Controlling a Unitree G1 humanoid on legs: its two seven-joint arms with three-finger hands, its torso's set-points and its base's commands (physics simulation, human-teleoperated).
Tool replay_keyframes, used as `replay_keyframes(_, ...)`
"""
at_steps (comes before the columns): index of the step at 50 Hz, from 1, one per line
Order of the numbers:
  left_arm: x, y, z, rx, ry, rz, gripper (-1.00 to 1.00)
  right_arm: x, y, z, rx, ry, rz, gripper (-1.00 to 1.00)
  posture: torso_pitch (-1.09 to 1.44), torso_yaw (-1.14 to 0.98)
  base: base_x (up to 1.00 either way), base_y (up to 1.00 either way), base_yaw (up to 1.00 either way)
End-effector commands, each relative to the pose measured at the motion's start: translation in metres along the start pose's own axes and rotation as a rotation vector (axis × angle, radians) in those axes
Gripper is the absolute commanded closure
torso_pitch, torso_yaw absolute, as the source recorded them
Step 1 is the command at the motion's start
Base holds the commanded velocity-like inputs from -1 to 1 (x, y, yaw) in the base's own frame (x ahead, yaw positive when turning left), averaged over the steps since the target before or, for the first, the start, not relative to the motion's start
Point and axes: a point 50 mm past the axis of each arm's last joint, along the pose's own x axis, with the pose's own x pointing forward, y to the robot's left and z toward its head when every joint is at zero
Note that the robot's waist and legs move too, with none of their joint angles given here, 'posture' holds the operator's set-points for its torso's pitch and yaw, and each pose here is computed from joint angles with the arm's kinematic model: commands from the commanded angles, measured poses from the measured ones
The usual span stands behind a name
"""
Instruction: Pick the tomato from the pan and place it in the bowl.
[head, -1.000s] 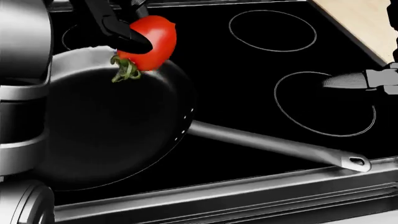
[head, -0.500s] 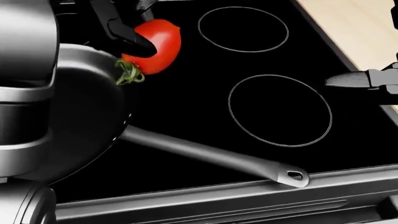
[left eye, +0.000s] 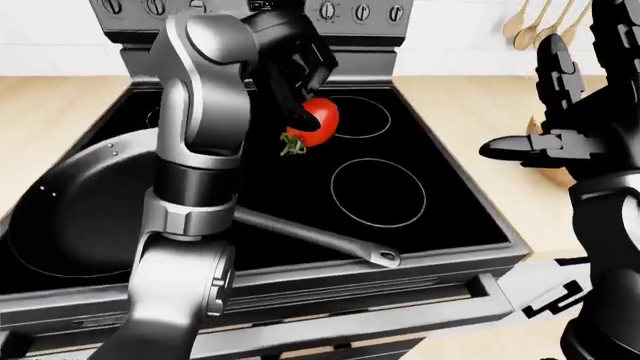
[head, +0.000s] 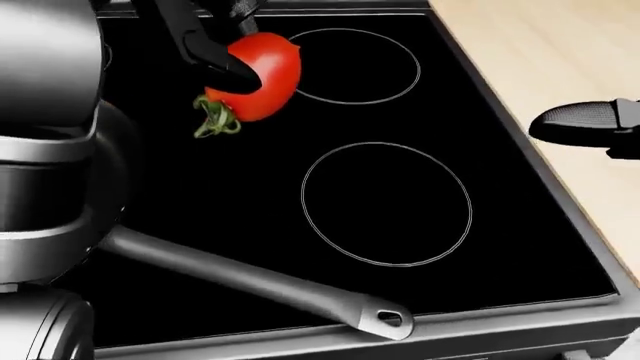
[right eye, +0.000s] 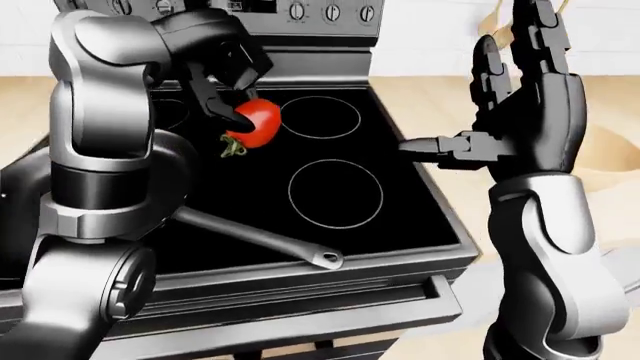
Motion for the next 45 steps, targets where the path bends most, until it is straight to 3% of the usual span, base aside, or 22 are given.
replay_keyframes(1,-0.0158,0.0182,0.0121,0.027,-0.042,0.099,1.0,0.0009,0.0061,0.0147,-0.004,-0.08,0.035,-1.0,0.0,0.0,0.0,-0.34,0.0)
replay_keyframes(45,-0.0173,0.0209,0.0155,0.029,-0.046,0.105,1.0,0.0014,0.0059,0.0209,-0.002,-0.094,0.037,-1.0,0.0,0.0,0.0,-0.33,0.0)
